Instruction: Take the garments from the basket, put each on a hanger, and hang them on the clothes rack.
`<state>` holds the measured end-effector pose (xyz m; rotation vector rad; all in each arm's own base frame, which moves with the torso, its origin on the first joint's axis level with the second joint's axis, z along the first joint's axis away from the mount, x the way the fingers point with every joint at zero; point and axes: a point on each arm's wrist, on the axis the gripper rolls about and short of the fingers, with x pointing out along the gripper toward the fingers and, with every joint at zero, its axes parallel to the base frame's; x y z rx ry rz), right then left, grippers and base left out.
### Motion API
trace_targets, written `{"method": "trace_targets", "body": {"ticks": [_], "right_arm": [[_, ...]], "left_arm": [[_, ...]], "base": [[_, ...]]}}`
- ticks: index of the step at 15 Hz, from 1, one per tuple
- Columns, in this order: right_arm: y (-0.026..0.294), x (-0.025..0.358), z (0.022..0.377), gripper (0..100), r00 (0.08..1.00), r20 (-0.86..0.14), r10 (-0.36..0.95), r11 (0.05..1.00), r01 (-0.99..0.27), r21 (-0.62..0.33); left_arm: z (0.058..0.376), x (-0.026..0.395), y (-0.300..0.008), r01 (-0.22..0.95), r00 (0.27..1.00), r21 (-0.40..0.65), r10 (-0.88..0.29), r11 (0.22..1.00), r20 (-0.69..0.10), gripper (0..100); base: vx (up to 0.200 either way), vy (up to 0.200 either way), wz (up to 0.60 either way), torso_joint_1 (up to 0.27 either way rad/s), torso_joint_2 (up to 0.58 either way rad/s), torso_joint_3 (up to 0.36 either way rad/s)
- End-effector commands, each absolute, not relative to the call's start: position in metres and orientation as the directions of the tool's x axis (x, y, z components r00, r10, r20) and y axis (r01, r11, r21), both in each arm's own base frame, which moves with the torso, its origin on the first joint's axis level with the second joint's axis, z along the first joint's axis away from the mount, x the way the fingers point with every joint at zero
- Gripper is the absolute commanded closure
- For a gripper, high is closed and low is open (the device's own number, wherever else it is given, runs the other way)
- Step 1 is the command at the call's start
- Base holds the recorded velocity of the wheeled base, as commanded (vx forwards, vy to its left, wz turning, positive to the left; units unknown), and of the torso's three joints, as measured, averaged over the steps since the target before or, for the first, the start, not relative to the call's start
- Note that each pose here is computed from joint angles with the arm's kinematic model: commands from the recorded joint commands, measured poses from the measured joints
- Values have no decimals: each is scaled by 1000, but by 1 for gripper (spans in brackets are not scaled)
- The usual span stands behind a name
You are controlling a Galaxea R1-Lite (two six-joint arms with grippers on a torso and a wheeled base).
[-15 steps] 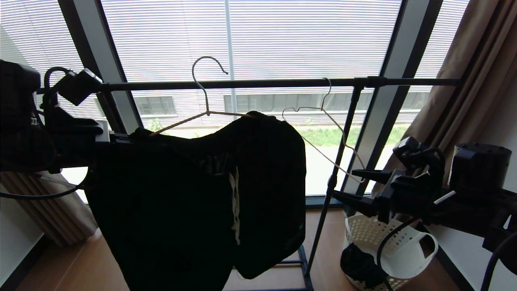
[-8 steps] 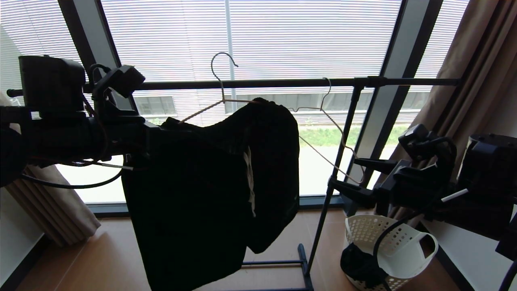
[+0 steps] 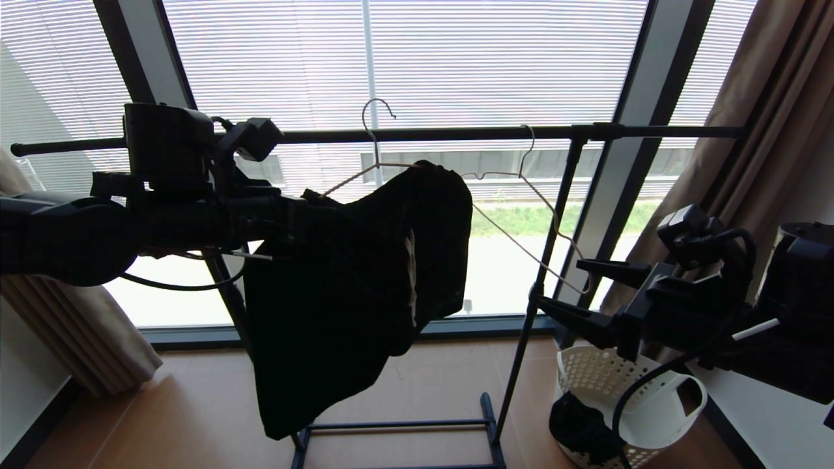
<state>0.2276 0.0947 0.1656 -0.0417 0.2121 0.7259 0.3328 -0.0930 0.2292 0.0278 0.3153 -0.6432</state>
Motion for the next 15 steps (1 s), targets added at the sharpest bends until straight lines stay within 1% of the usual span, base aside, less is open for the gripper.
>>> {"method": "trace_targets", "body": {"ticks": [1,5,9,12,15], "right_arm": [[95,227,166,0,727,-203,656,747,-664,34],[95,227,167,0,728,-201,656,747,-664,32],[95,227,165,0,726,-208,655,747,-664,35],[95,226,166,0,727,-206,655,747,-664,33],[95,226,165,0,726,-209,655,747,-664,34]], "left_arm": [[227,338,-94,584,758,-81,-578,808,-302,100],[226,360,-104,519,799,-108,-526,848,-292,100],[218,374,-109,514,797,-112,-522,850,-303,100],[212,380,-110,514,806,-104,-521,851,-279,100],[207,383,-112,506,812,-100,-512,857,-279,100]], "base": [[0,0,0,0,0,0],[0,0,0,0,0,0],[0,0,0,0,0,0],[0,0,0,0,0,0],[0,0,0,0,0,0]]}}
